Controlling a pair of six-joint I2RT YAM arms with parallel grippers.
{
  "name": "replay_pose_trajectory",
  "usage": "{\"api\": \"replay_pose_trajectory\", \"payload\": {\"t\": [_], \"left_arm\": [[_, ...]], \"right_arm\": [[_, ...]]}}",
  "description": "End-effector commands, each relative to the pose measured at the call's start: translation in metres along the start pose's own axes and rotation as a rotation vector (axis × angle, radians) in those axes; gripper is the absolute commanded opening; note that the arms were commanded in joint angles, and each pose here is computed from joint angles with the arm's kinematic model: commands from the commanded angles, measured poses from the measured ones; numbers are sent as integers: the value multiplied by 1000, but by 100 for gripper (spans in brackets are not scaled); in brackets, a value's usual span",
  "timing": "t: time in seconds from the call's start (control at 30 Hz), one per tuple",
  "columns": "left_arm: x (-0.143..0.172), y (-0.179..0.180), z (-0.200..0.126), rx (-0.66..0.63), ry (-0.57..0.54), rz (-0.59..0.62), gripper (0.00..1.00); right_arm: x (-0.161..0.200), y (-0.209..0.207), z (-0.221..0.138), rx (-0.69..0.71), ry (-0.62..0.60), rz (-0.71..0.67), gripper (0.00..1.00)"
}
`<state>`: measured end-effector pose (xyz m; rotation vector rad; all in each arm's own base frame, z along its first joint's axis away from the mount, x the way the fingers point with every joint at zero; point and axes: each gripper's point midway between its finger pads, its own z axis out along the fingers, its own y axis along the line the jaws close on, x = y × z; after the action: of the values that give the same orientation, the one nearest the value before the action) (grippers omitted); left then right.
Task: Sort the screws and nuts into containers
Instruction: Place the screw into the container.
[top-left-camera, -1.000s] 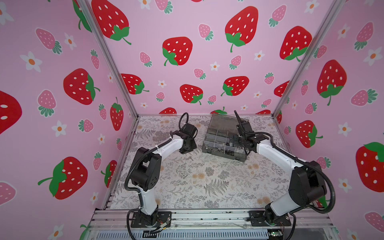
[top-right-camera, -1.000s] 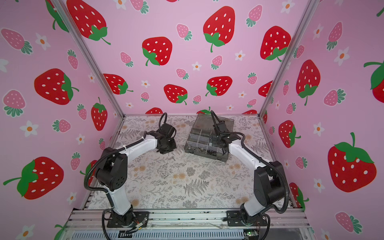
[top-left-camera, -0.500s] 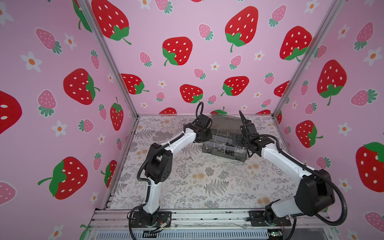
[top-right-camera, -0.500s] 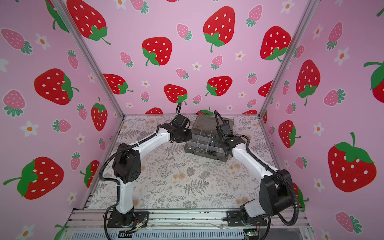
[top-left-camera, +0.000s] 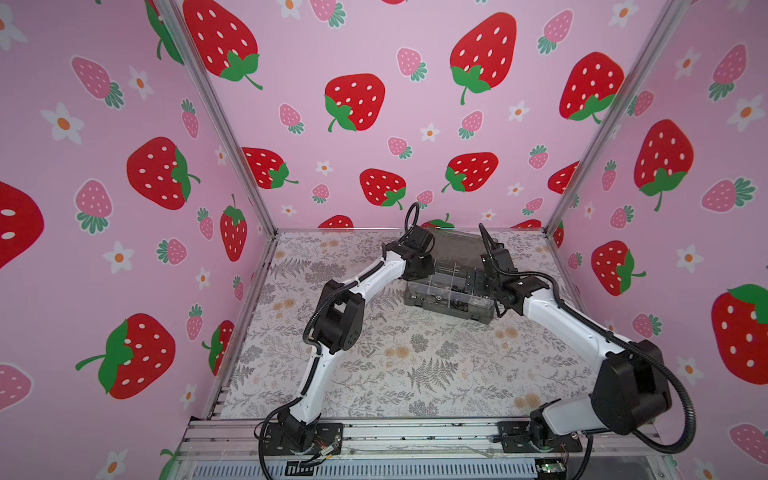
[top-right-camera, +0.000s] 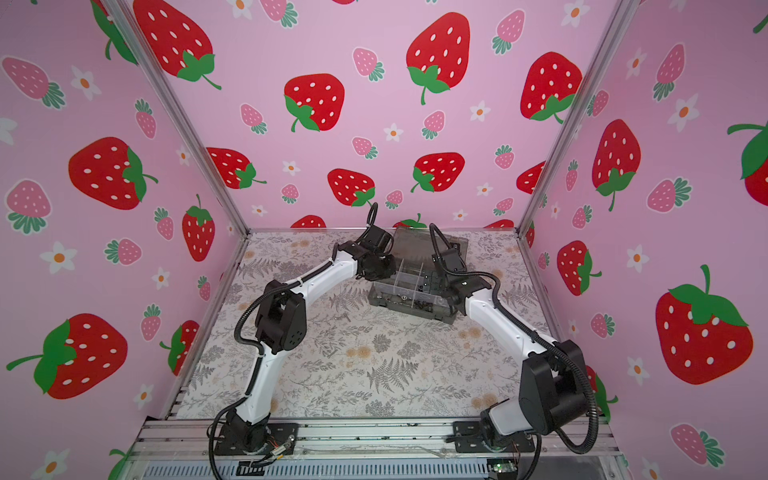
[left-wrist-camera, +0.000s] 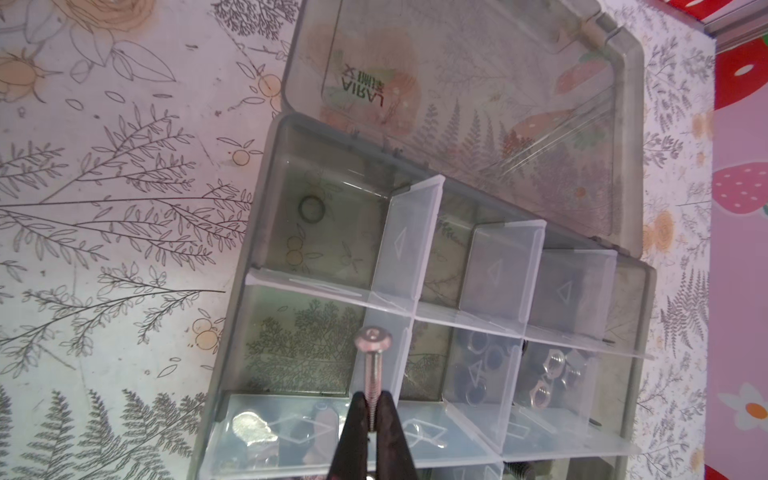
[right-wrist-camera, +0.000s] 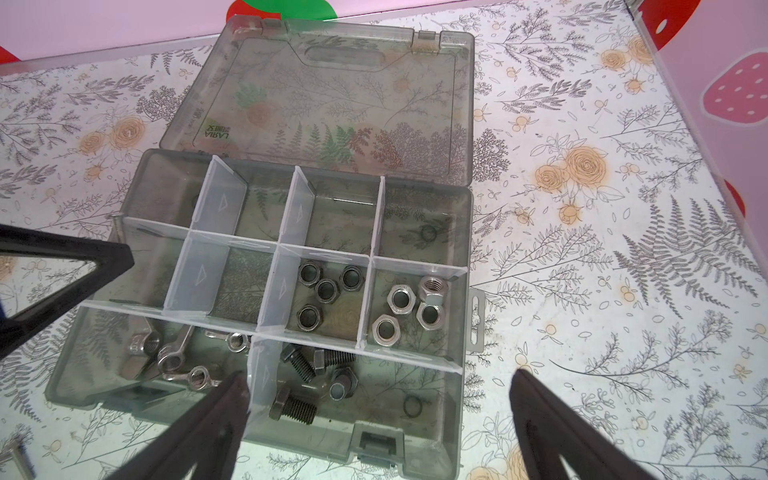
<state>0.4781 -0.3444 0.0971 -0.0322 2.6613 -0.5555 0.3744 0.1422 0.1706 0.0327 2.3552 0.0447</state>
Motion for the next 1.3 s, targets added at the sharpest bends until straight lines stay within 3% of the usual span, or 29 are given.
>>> {"api": "replay_pose_trajectory", "payload": {"t": [0.0, 0.2, 0.43, 0.83, 1.1, 1.27], "left_arm": [[1, 0, -1, -17, 22, 12, 0], [3, 5, 3, -39, 29, 10, 1], [-4, 4, -2, -40, 11, 18, 29], [-6, 7, -61, -61, -53, 17, 29], [32, 63, -115, -201, -119, -64, 37], [75, 103, -122, -276, -103, -170, 41]], "right_arm": [[-7, -5, -8, 6, -32, 27, 100], [-7, -4, -7, 3, -31, 27, 100], [-6, -3, -7, -3, -32, 30, 100], [-7, -4, -9, -2, -40, 31, 100], [-3, -3, -7, -15, -37, 34, 100], [-2, 1, -4, -33, -31, 34, 100]]}}
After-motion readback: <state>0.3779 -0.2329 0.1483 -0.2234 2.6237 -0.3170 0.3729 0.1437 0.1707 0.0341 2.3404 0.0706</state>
